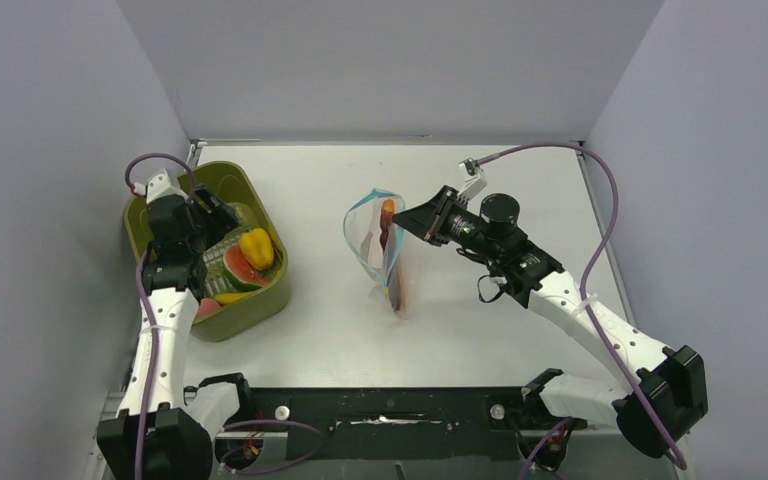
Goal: Place the food in the zip-top bag and seal the zipper
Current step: Pick up the fake vegetable from the bin.
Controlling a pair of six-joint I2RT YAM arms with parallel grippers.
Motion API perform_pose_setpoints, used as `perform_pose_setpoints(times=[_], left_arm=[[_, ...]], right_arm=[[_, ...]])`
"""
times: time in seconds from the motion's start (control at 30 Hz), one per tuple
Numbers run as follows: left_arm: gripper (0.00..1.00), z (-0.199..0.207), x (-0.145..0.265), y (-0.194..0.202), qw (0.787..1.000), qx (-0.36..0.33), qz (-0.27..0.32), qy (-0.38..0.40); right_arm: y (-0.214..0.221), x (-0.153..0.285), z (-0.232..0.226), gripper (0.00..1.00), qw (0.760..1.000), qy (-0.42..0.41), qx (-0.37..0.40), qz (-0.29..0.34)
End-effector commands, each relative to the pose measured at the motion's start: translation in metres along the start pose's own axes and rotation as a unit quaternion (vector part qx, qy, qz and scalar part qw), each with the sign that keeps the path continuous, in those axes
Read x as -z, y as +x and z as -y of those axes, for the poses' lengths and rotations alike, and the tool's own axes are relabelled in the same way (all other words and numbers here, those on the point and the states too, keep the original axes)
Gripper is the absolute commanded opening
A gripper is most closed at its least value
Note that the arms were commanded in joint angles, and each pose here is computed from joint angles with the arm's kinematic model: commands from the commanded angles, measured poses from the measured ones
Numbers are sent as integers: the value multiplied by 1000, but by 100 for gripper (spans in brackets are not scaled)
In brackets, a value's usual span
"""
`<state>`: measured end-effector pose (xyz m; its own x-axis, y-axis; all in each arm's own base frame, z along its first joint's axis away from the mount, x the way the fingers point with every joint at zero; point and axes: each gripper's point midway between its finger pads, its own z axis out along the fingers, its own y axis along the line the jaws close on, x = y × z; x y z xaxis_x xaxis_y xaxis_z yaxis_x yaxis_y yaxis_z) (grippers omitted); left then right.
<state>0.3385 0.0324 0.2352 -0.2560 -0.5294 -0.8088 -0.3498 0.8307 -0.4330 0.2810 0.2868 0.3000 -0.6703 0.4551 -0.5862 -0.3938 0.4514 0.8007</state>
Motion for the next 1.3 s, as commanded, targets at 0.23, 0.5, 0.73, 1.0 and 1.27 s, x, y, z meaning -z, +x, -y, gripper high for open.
perform_pose_setpoints(times=[0.23, 0.5, 0.73, 1.0, 1.27], left_arm=[[66, -9, -44, 52, 993, 41, -94, 49], [61, -26, -66, 73, 988, 67, -132, 34], [54, -29, -81, 84, 985, 70, -157, 34], [50, -41, -91, 103, 979, 71, -192, 10], [17, -46, -87, 95, 983, 51, -178, -6]], right_arm=[[-20, 7, -23, 0, 999, -27, 21, 36], [-24, 11, -27, 0, 998, -27, 26, 41], [-26, 11, -29, 0, 998, -30, 30, 44], [-28, 13, -30, 0, 998, -31, 35, 50], [-25, 13, -28, 0, 998, -30, 30, 48]])
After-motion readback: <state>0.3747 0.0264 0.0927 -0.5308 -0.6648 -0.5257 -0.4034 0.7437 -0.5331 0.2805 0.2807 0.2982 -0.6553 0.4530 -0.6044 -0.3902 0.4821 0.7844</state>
